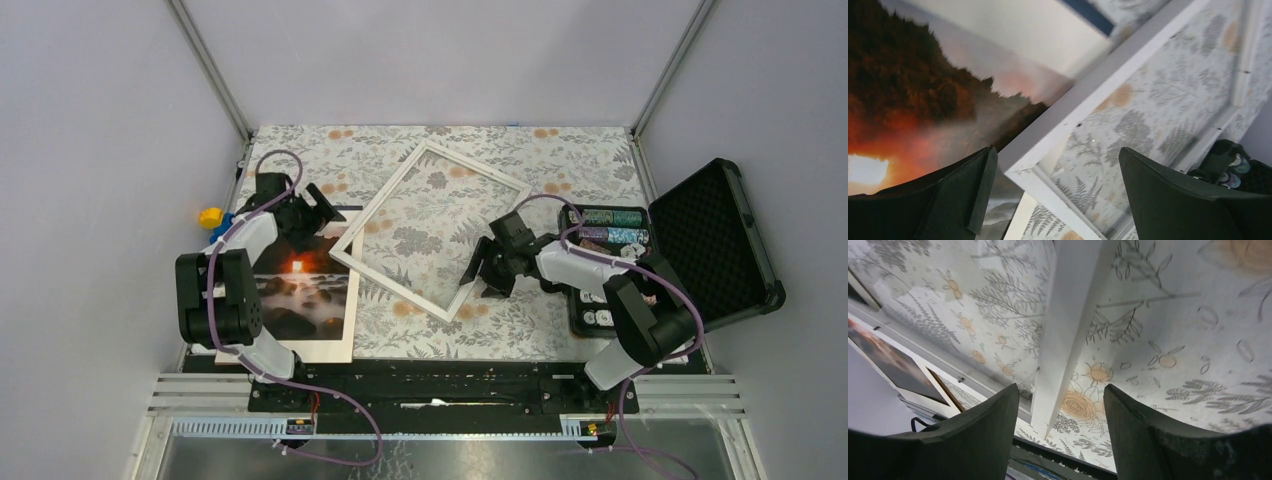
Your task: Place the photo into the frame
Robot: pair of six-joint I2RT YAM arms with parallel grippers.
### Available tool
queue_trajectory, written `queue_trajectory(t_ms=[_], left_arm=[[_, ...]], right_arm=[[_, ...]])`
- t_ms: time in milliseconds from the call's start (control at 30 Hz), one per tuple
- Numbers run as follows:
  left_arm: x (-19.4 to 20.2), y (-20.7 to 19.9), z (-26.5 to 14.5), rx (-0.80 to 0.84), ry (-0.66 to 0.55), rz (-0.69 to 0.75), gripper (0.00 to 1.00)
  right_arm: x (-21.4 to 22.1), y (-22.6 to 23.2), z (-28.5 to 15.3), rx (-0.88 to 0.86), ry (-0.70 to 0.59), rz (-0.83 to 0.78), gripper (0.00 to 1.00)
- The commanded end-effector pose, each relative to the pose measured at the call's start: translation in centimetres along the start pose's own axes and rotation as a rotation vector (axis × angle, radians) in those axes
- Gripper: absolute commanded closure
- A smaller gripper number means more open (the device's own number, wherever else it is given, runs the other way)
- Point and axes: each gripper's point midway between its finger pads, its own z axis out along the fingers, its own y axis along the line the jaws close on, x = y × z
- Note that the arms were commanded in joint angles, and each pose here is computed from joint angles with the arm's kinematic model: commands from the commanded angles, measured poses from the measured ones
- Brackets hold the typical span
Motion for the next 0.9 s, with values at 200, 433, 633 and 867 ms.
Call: queue_trajectory(t_ms=[200,433,633,867], left_arm=[[0.4,3.0,1.3,-0.079,-0.057,-0.03,0.01],[1.6,4.3,2.7,-0.064,-0.011,-0.099,0.01],[1.7,5.4,3.1,-0.077,-0.003,-0.136,0.01],[1.7,6.2,3.5,-0.089,0.009,-0.153,0.01]], right_arm=[[2.7,-0.1,1.3,0.088,-0.039,0.035,0.42],[3.4,0.2,2.2,0.109,-0.029,0.037,0.43],[2.9,0.7,2.0,0.122,-0.045,0.032,0.52],[1.4,0.4,-0.7,0.118,-0.116,-0.007,0.76]])
